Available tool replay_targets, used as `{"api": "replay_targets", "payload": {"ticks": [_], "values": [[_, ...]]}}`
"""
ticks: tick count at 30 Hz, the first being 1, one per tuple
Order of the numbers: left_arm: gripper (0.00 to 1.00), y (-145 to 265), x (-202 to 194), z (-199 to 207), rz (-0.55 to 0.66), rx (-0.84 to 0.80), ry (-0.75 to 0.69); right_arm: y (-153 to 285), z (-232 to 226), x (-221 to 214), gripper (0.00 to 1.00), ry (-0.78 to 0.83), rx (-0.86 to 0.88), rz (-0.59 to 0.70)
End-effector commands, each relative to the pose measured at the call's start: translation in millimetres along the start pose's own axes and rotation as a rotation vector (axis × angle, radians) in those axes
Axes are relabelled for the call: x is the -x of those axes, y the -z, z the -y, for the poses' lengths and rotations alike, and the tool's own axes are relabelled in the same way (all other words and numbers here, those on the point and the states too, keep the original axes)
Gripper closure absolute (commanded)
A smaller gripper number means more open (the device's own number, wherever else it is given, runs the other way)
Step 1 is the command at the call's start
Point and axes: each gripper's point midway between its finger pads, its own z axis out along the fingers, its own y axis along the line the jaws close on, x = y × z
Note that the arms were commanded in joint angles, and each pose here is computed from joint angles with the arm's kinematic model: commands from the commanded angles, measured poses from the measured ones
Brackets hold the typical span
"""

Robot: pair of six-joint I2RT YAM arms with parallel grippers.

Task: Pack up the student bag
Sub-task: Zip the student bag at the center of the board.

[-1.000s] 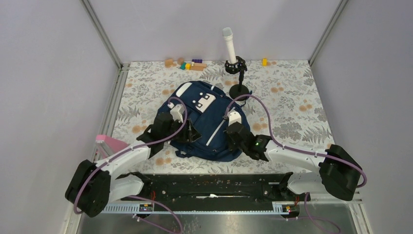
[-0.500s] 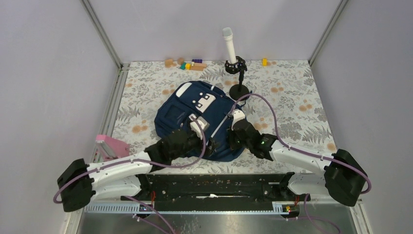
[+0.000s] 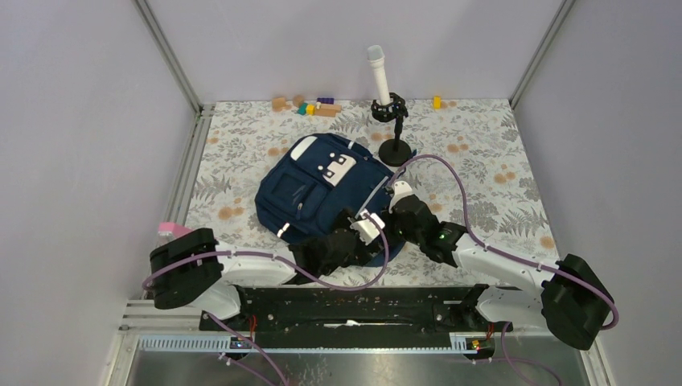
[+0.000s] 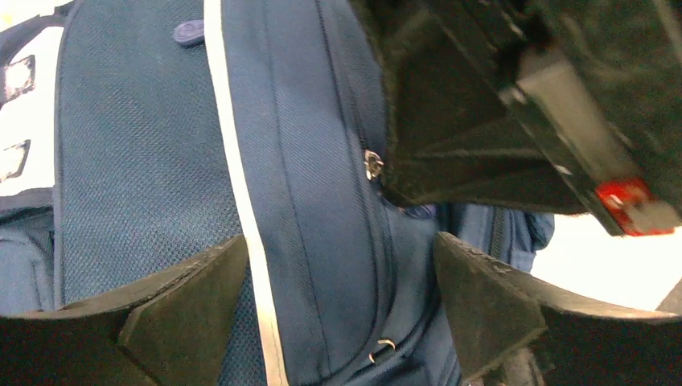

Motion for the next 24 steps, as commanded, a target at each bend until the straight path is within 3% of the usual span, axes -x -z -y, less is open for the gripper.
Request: {"api": "replay_targets", "payload": {"ticks": [1, 2, 6, 8, 11, 12, 24], "values": [[0.26, -9.8, 22.5, -25.8, 0.036, 0.172, -0.028, 3.5, -12.0, 11.0, 1.00, -0.025, 0.064, 0.035], [0.38, -10.0, 19.4, -28.8, 0.026, 0.194, -0.035, 3.7, -11.2, 11.6, 1.00, -0.028, 0.063, 0.036], [0.62, -5.2, 11.0, -33.0, 0.028, 0.207, -0.038, 3.7, -9.3, 13.0, 1.00, -0.033, 0.064, 0.037], [0.68, -2.8, 5.3, -33.1, 0.023, 0.204, -0.032, 3.0, -6.7, 14.6, 1.00, -0.036, 0.055, 0.040], [0.84, -1.1, -2.7, -34.3, 0.002, 0.210, -0.031, 2.0, -4.4, 18.8, 1.00, -0.033, 0.042, 0.049], [0.98, -0.2, -5.0, -35.2, -0.003, 0.215, -0.028, 1.7, -0.6, 21.6, 1.00, -0.033, 0.021, 0.062], [1.00, 27.4, -24.3, -50.6, -0.020, 0.260, 0.051, -3.3, 44.5, 53.5, 1.00, 0.001, -0.171, 0.132]]}}
